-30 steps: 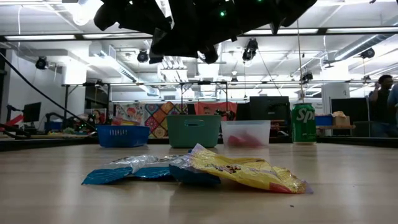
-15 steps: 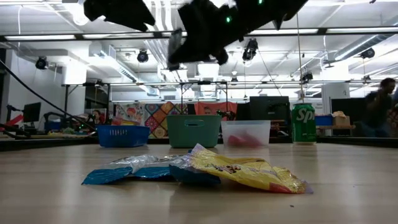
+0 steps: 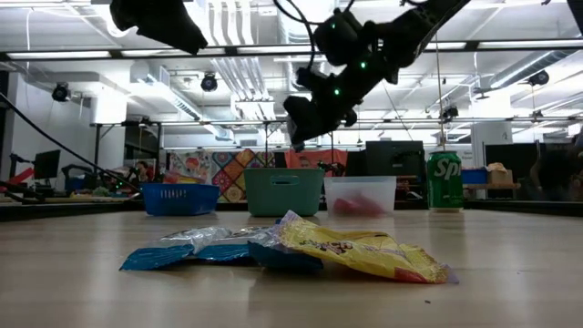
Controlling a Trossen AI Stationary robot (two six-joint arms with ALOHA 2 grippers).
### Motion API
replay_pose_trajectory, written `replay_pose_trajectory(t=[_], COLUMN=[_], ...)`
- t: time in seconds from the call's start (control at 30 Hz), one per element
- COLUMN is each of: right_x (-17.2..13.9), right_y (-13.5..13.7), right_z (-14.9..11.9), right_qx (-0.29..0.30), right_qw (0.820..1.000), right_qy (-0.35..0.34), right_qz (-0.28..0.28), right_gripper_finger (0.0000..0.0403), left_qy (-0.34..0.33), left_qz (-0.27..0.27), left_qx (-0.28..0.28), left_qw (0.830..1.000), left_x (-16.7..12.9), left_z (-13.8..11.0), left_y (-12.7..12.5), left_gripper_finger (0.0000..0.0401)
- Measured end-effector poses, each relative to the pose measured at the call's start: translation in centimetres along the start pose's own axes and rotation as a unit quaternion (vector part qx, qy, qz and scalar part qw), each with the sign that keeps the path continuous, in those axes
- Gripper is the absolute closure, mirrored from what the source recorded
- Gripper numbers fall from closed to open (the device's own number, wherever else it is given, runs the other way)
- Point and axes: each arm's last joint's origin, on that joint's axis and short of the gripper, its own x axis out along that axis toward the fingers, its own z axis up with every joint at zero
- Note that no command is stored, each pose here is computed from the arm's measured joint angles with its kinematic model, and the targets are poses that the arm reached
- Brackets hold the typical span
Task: Sort candy
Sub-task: Put the white chocolate bar into the green bin, then put the red candy into the transparent bin
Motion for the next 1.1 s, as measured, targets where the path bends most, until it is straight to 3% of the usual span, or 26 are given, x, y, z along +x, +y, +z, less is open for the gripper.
replay_pose_trajectory(t=[0.27,0.53,0.8,0.93,1.1], right_x=[1.0,0.9,-1.8,-4.9,-9.1], right_y=[-2.3,-2.3,-1.6,-0.8,0.6], right_z=[0.0,0.1,1.2,2.0,2.5], right_qx=[0.004,0.018,0.018,0.017,0.040], right_qw=[1.000,0.999,0.998,0.993,0.971], right_qy=[-0.002,-0.008,0.006,0.021,0.056], right_qz=[0.031,0.031,0.056,0.113,0.228], right_gripper_finger=[0.0341,0.0281,0.0252,0.0255,0.0252], left_qy=[0.008,0.012,0.048,0.083,0.117], left_qz=[0.007,0.009,-0.035,-0.072,-0.124], left_qx=[0.014,0.019,0.026,0.035,0.055], left_qw=[1.000,1.000,0.998,0.993,0.984], left_x=[0.0,0.0,0.2,0.5,1.0], left_z=[-0.2,-0.3,-1.1,-1.9,-3.5], left_y=[0.1,0.2,-0.1,-0.3,-0.8], left_gripper_finger=[0.0221,0.0221,0.0221,0.0221,0.0221])
